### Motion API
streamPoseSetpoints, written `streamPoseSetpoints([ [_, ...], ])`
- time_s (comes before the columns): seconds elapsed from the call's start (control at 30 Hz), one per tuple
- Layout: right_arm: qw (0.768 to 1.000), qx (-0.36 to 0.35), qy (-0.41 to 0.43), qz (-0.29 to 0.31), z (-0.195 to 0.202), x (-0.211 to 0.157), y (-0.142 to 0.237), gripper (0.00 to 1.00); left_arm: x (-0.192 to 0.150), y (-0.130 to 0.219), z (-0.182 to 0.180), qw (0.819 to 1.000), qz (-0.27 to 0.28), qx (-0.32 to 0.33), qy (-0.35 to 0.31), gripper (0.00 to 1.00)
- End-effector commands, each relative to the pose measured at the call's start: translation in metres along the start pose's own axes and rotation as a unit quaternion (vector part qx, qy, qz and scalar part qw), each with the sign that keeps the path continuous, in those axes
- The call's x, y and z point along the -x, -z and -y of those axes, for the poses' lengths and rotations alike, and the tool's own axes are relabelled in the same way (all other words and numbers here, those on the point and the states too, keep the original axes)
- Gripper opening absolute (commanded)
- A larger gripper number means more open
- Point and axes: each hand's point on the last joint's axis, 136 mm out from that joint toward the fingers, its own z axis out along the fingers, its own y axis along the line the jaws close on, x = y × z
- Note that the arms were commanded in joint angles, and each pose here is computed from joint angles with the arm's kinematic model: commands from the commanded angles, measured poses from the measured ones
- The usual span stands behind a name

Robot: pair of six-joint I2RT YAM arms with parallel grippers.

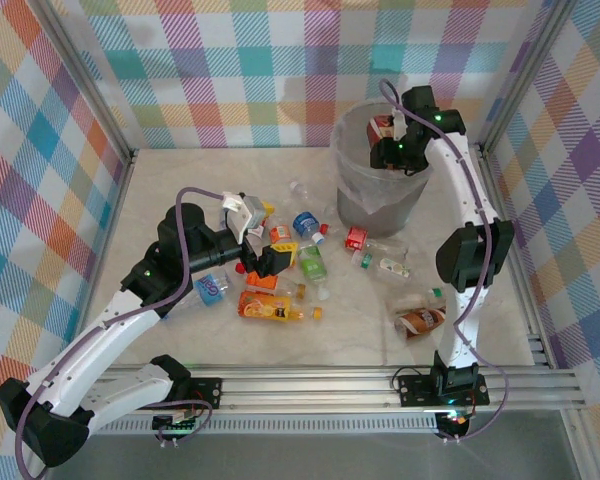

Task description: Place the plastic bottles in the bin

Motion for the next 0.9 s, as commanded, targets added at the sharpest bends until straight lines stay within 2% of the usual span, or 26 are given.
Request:
streamPoseSetpoints([
  [0.0,1.0,0.001,-0.016,-0.018,0.003,-0.004,-0.006,0.55,0.012,0.003,0.007,1.0,0.011,-0.015,-0.016,1.0],
  [0.63,0.997,-0.002,-0.033,-0.075,0.009,-0.021,-0.048,0.56,0.01,0.0,0.007,1.0,0.005,-0.019,-0.016,1.0],
  [0.87,0.996,0.001,-0.034,-0.087,0.008,-0.026,-0.052,0.61,0.01,0.0,0.007,1.0,0.004,-0.019,-0.015,1.0],
])
